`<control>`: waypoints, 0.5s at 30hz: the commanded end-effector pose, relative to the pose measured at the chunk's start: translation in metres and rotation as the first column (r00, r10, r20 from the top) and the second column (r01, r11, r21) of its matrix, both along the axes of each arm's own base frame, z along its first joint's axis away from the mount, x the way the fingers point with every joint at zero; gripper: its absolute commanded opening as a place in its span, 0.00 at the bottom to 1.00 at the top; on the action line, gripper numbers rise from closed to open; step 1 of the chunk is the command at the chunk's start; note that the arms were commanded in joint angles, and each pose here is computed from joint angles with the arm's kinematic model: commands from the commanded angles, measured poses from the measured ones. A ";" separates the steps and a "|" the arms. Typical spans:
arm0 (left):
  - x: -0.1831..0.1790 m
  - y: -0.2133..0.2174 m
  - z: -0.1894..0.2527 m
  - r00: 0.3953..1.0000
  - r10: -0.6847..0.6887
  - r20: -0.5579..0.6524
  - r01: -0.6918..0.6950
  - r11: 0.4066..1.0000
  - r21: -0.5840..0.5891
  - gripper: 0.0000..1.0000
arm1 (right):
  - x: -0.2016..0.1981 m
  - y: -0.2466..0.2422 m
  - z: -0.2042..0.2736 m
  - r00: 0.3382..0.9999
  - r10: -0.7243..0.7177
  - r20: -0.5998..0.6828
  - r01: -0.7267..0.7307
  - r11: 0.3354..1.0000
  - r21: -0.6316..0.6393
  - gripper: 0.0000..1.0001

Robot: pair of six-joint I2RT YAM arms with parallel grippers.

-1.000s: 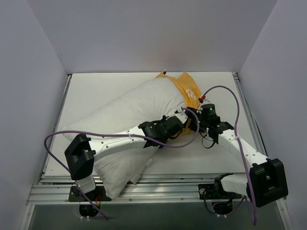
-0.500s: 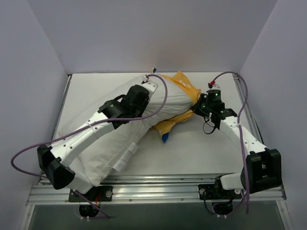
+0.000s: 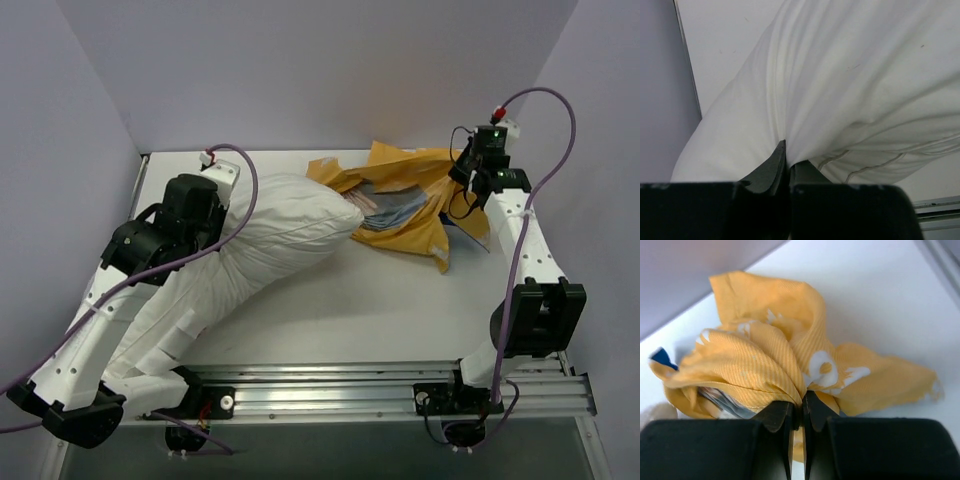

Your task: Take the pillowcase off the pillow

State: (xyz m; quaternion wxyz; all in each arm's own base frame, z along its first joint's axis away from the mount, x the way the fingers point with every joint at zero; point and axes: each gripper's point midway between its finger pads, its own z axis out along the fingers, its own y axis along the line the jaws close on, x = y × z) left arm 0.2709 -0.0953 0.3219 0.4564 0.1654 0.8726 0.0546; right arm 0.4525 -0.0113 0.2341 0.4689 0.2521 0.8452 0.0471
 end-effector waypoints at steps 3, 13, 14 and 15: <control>0.022 0.031 0.109 0.929 0.208 0.304 -0.160 0.971 -0.175 0.02 | 0.025 -0.034 0.074 0.989 -0.096 0.115 0.108 0.989 -0.102 0.00; 0.113 0.026 0.147 0.866 0.367 0.340 -0.299 0.925 -0.235 0.02 | 0.036 0.022 0.264 0.775 0.259 0.576 -0.178 0.965 -0.193 0.00; 0.117 0.024 0.160 0.851 0.387 0.355 -0.294 0.911 -0.288 0.02 | 0.027 0.040 0.283 0.714 0.322 0.622 -0.231 0.947 -0.225 0.00; 0.123 0.020 0.160 0.850 0.392 0.353 -0.293 0.907 -0.303 0.02 | 0.020 0.068 0.282 0.662 0.436 0.609 -0.343 0.899 -0.271 0.00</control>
